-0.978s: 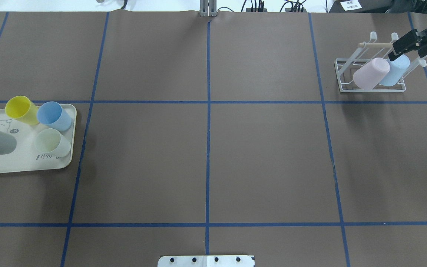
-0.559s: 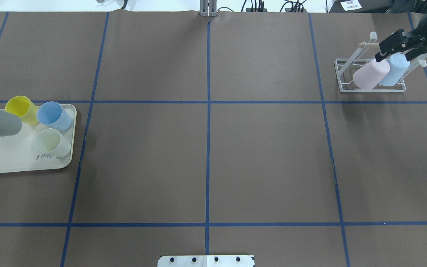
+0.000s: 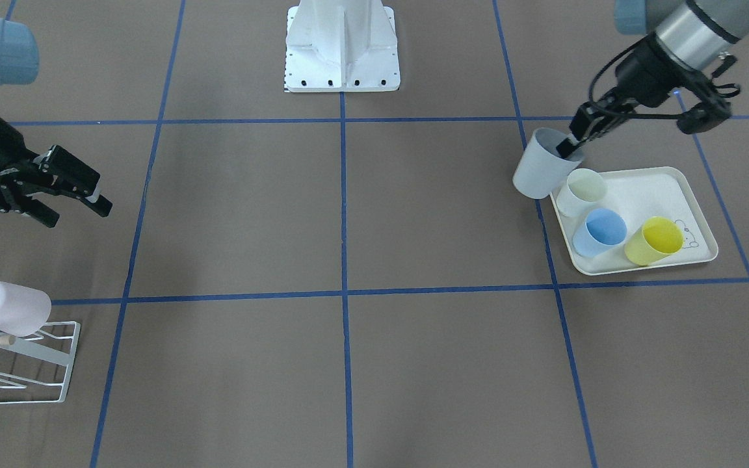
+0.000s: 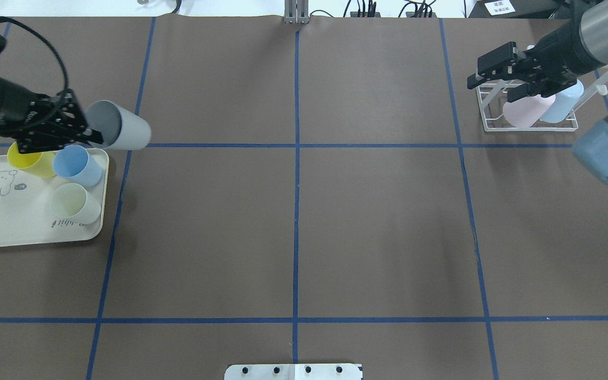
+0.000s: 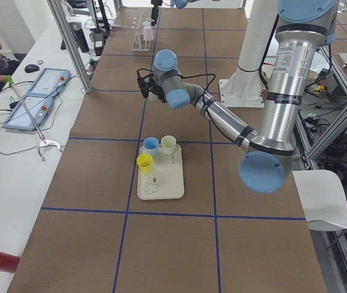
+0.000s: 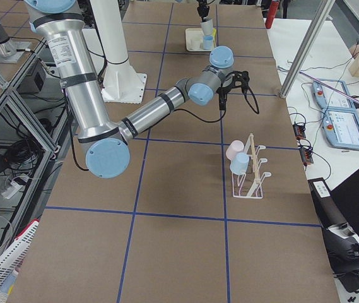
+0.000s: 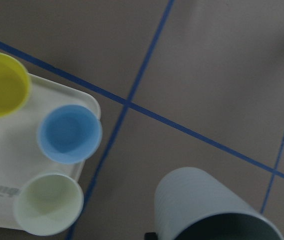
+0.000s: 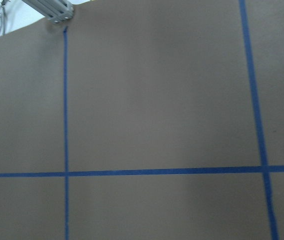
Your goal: Transfer IKEA cup to right arm and place on rack
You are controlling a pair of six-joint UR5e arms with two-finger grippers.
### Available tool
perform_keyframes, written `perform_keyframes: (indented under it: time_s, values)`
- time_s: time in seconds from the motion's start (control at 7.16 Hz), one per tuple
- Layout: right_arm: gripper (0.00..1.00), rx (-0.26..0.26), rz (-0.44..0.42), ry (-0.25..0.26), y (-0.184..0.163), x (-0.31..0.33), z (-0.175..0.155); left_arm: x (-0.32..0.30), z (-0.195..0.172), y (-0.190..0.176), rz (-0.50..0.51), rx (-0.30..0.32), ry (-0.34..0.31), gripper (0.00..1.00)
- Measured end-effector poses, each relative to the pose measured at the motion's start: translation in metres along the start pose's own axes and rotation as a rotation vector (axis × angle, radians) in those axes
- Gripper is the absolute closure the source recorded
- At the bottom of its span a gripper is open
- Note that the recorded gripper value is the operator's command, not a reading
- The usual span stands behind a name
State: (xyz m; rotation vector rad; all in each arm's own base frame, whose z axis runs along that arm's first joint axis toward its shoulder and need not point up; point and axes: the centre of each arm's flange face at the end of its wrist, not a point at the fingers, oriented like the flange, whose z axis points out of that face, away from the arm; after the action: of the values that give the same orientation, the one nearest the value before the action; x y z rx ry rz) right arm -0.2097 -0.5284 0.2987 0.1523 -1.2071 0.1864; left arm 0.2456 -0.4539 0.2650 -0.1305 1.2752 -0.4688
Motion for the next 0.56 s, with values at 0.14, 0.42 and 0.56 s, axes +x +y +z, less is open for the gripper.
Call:
perform_keyframes:
  time_s: [0.14,0.42,0.56]
  values:
    - [0.01,0.009,0.046,-0.103,0.015,-0.017,0.0,0.041,0.02,0.032,-0.035,-0.041,0.04,1.0]
    - [0.01,-0.016,0.093,-0.31,0.048,-0.039,-0.002,0.101,0.047,0.088,-0.081,-0.105,0.123,1.0]
    - [0.01,-0.042,0.083,-0.398,0.064,-0.042,0.0,0.114,0.053,0.108,-0.106,-0.136,0.183,1.0]
